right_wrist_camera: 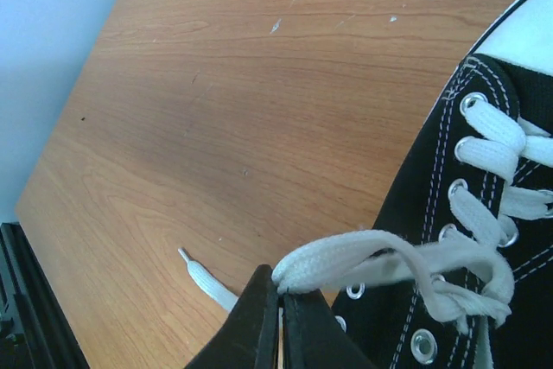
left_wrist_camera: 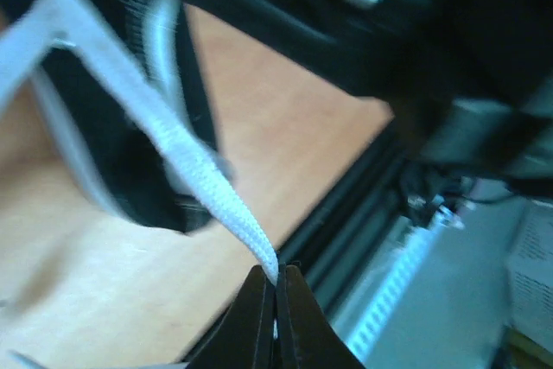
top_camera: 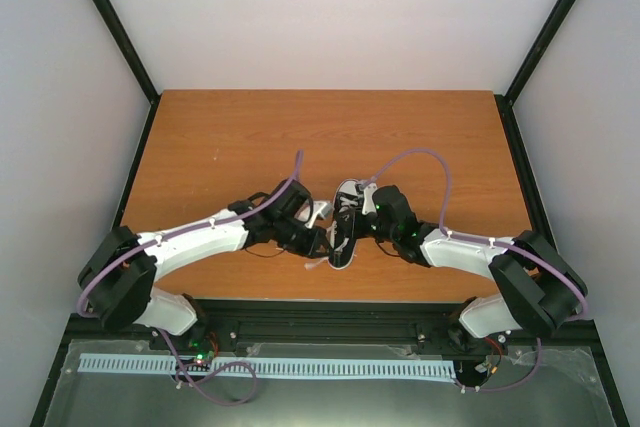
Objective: Tie the shoes
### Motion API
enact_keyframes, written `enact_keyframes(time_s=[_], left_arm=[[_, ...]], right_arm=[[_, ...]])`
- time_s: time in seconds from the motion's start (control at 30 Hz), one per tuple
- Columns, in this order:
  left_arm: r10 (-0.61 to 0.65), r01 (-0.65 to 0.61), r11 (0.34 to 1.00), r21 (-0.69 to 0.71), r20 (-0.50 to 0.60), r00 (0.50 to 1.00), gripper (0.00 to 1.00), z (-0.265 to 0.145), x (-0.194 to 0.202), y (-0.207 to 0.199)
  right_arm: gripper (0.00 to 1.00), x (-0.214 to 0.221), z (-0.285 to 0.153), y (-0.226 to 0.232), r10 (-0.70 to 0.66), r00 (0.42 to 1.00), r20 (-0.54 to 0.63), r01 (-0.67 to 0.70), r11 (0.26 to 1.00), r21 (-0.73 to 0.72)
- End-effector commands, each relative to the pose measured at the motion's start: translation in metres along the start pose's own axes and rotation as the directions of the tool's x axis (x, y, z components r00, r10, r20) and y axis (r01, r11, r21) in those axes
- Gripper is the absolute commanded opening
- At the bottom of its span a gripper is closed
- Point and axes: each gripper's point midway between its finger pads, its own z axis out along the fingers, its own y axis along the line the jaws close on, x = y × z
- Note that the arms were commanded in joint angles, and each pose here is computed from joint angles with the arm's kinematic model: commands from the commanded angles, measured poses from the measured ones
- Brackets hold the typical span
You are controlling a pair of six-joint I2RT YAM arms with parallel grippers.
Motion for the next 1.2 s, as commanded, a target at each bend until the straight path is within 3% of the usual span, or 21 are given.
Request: enact_keyframes(time_s=[0.0,0.13,0.2,0.37,0.53,0.63,0.73,0.87,1.17], left_arm=[[-0.001,0.009,0.981,0.195,-0.041,0.999,0.01,-0.006,0.008,-0.064],[0.023,-0.012,0.972,0.236,-0.04,0.999,0.01,0.0,0.008,-0.083],[0.016,-0.004,0.976,0.217,-0.054,0.998,0.17,0.006,0.01,-0.077],[0.032,-0.029,0.996,0.089,-0.03,0.999,0.4,0.012,0.013,-0.047],[0.082,-0.079,0.996,-0.045,0.089,0.993,0.61,-0.012,-0.005,-0.019],[0.114,-0.096,0.991,-0.089,0.216,0.97,0.67,-0.036,-0.029,-0.003],[0.09,-0.068,0.994,-0.082,0.311,0.946,0.67,-0.051,-0.057,0.007],[0.051,-0.047,0.999,-0.019,0.354,0.934,0.6,-0.049,-0.088,-0.001],[-0.012,-0.01,0.997,0.076,0.282,0.959,0.48,-0.01,-0.113,-0.005]], right_arm=[[0.03,-0.008,-0.002,0.007,-0.017,1.0,0.019,0.017,1.0,-0.009],[0.03,-0.01,-0.003,0.008,-0.017,1.0,0.025,0.017,1.0,-0.007],[0.03,-0.01,-0.004,0.007,-0.018,0.999,0.027,0.018,1.0,-0.002],[0.03,-0.012,-0.006,0.007,-0.023,0.999,0.035,0.023,1.0,0.007],[0.03,-0.011,-0.009,0.008,-0.033,0.999,0.04,0.033,0.999,-0.004],[0.03,-0.01,-0.011,0.011,-0.049,0.998,0.047,0.05,0.999,-0.022],[0.03,-0.006,-0.014,0.014,-0.081,0.995,0.054,0.084,0.995,-0.053],[0.03,0.003,-0.018,0.013,-0.139,0.988,0.064,0.143,0.987,-0.07],[0.03,0.015,-0.015,0.01,-0.218,0.974,0.068,0.224,0.969,-0.099]])
